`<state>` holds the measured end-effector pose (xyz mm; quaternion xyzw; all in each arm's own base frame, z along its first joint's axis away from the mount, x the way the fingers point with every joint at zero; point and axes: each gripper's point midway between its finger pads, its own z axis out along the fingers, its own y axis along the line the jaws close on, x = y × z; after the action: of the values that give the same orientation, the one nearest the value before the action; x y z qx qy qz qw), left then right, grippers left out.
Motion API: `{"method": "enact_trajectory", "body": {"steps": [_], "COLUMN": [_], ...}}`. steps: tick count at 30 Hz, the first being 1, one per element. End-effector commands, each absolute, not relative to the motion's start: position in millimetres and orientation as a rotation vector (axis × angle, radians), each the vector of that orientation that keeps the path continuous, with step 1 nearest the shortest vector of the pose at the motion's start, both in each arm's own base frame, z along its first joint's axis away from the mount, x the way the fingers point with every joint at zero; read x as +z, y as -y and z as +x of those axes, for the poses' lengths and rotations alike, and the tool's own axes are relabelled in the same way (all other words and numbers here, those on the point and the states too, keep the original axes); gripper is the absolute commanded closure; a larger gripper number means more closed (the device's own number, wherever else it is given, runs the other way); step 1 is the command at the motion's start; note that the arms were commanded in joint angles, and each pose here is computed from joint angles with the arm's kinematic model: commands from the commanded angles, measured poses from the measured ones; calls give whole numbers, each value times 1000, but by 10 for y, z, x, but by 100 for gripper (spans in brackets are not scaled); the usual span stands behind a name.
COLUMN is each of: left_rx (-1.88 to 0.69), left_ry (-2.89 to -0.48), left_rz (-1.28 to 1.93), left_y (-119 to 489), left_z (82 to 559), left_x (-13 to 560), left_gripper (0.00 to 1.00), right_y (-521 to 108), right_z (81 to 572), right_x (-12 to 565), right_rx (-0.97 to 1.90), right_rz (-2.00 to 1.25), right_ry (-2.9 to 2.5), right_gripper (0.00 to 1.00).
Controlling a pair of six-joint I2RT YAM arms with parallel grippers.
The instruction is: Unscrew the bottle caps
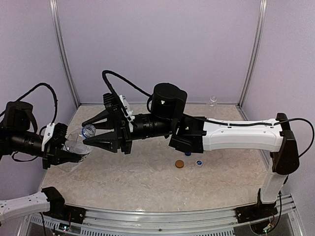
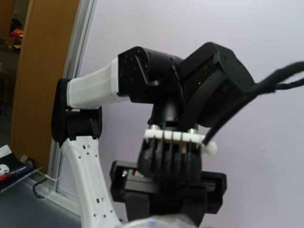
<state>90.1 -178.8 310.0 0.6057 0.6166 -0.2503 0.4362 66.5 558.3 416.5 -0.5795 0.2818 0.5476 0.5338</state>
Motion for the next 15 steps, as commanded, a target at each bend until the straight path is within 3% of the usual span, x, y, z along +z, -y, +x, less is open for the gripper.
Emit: {"method": "enact_trajectory", "body": {"steps": [1,6,9,10,11,13,14,15], "left_rx": [-621,-618,-615,-617,-615,-612,-610,-608], "left_ry": [-1494,-1496,-1500,-1504,-1507,-1514,-1518,-1521], "left_rz": [1514,1516,1519,1519,1517,1513,1510,1506], "left_y": [1809,1806,1805,1804,1800,1797,1797,1794], "left_z": [894,895,900,899,901,910,919,922], "left_x": [3150,3138,3106,3092,3080,3052,3036,3026], "left_gripper": [80,80,79,75,59,17,3,1], "right_y": [-5633,-5607,-5592,-5589,-5588,-5578,-5567,-5550], "right_z": [664,652,667,689,714,785,825,857], "right_x": [4049,4087,4117,4124,4135,4175,4191,4209], "right_rx": [1306,1319,1314,1305,1294,1262,1241,1221], "right_rz": [-1391,-1378,-1364,-1358,-1348,-1324,-1314,-1304], "right_ry": [-726,-717,-722,-734,-749,-787,-810,-829], "right_gripper": [65,100,100,100,100,100,100,100]}}
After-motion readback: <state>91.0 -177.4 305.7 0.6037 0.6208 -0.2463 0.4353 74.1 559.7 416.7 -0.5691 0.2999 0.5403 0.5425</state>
